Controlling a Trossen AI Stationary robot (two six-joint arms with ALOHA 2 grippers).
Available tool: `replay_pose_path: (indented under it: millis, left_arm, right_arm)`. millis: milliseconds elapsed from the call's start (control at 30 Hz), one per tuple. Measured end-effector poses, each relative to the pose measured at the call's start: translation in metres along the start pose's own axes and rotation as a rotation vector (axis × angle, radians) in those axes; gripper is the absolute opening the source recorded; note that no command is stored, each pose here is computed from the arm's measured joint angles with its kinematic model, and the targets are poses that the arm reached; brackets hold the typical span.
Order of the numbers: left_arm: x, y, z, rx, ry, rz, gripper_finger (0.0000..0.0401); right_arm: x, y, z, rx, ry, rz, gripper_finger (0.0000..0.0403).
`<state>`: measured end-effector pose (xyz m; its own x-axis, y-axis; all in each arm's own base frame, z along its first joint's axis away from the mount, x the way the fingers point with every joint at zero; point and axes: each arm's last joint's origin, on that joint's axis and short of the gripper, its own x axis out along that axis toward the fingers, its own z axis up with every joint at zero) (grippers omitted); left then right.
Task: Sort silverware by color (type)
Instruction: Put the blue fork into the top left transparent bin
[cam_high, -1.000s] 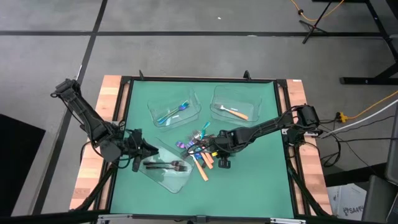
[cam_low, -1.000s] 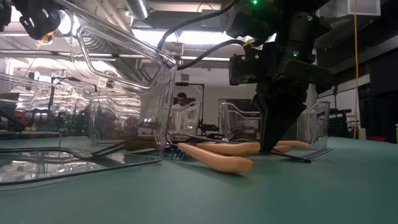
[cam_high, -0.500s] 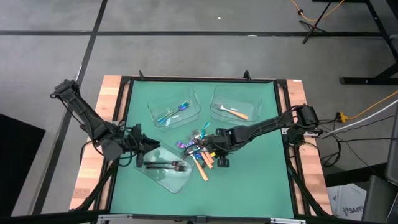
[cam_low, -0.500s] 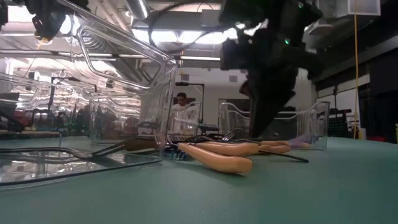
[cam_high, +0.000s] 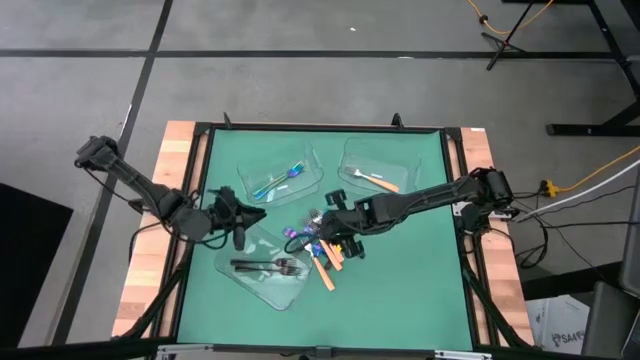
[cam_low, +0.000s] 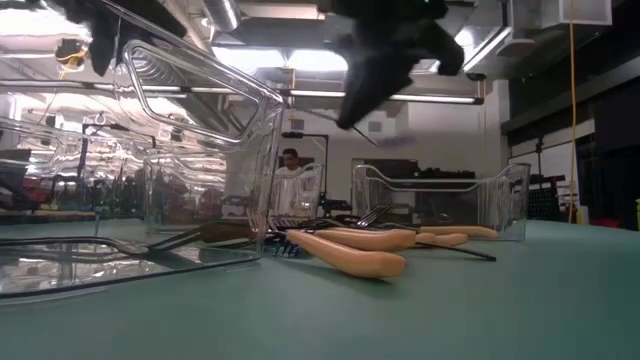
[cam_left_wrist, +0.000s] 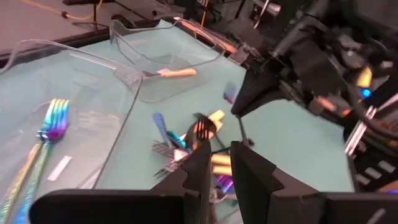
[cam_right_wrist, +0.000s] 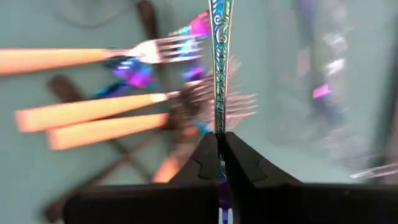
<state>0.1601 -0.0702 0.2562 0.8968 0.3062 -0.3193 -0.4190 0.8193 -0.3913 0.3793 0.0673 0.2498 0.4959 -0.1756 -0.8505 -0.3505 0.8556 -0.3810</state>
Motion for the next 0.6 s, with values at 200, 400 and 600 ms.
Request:
replay_pose_path:
  millis: [200,400,600]
  left_arm:
    - [0.014,0.007,0.014,-0.147,0.014,-0.033,0.0055]
    - [0.028,0.018,0.02,-0.309,0.07,-0.034,0.0055]
    - [0.045,0.016,0.021,-0.344,0.111,-0.093,0.0055]
  right_arm:
    - [-0.006,-0.01,0.01,-0.263,-0.022,-0.167,0.0001]
    - [-0.007,-0.013,0.016,-0.438,-0.033,-0.24,0.0001]
    - [-0.008,-0.014,0.018,-0.556,-0.033,-0.268,0.0001]
